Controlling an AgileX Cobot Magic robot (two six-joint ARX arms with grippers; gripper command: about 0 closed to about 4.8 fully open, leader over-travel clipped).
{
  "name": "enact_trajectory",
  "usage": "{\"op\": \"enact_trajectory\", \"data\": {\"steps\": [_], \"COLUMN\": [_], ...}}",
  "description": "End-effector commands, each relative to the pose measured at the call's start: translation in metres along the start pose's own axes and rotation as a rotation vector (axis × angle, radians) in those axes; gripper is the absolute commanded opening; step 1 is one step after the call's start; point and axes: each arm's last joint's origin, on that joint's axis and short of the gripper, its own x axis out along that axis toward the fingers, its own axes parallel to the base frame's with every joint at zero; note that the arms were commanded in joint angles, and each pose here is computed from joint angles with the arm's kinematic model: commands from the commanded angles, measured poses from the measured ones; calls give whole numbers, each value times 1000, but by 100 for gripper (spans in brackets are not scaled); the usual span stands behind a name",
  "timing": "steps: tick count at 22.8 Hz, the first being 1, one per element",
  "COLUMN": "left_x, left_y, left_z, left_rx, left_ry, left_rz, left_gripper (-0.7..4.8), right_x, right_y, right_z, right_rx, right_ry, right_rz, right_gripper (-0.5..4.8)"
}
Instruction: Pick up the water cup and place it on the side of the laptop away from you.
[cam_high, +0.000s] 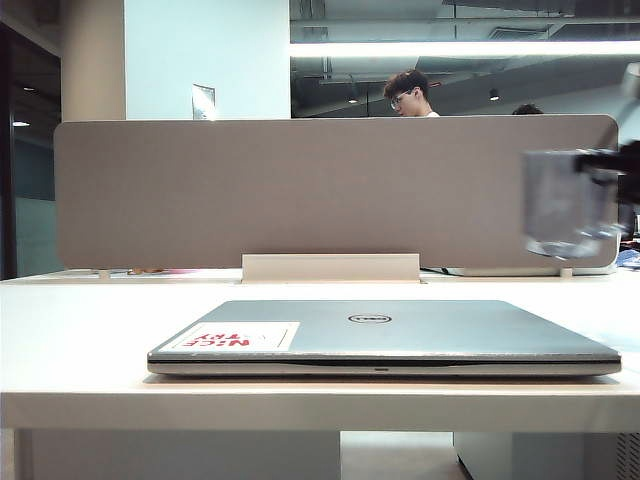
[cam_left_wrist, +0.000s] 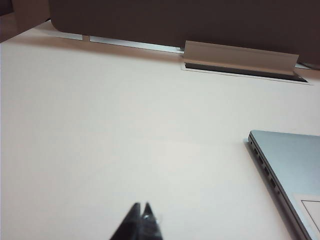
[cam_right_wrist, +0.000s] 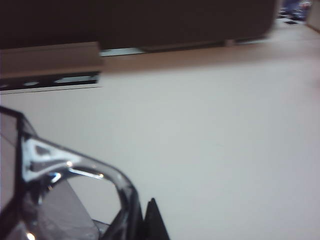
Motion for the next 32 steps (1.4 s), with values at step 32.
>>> {"op": "enact_trajectory", "data": {"steps": [32], "left_x": [0], "left_y": [0], "left_z": [-1], "left_rx": [-4], "left_ry": [22], "left_rz": [4], "left_gripper": [-6], "right_x": [134], "right_y": [123], "right_z": [18], "right_rx": [7], "right_ry": [158], "right_rz": [382], "right_gripper": [-2]}}
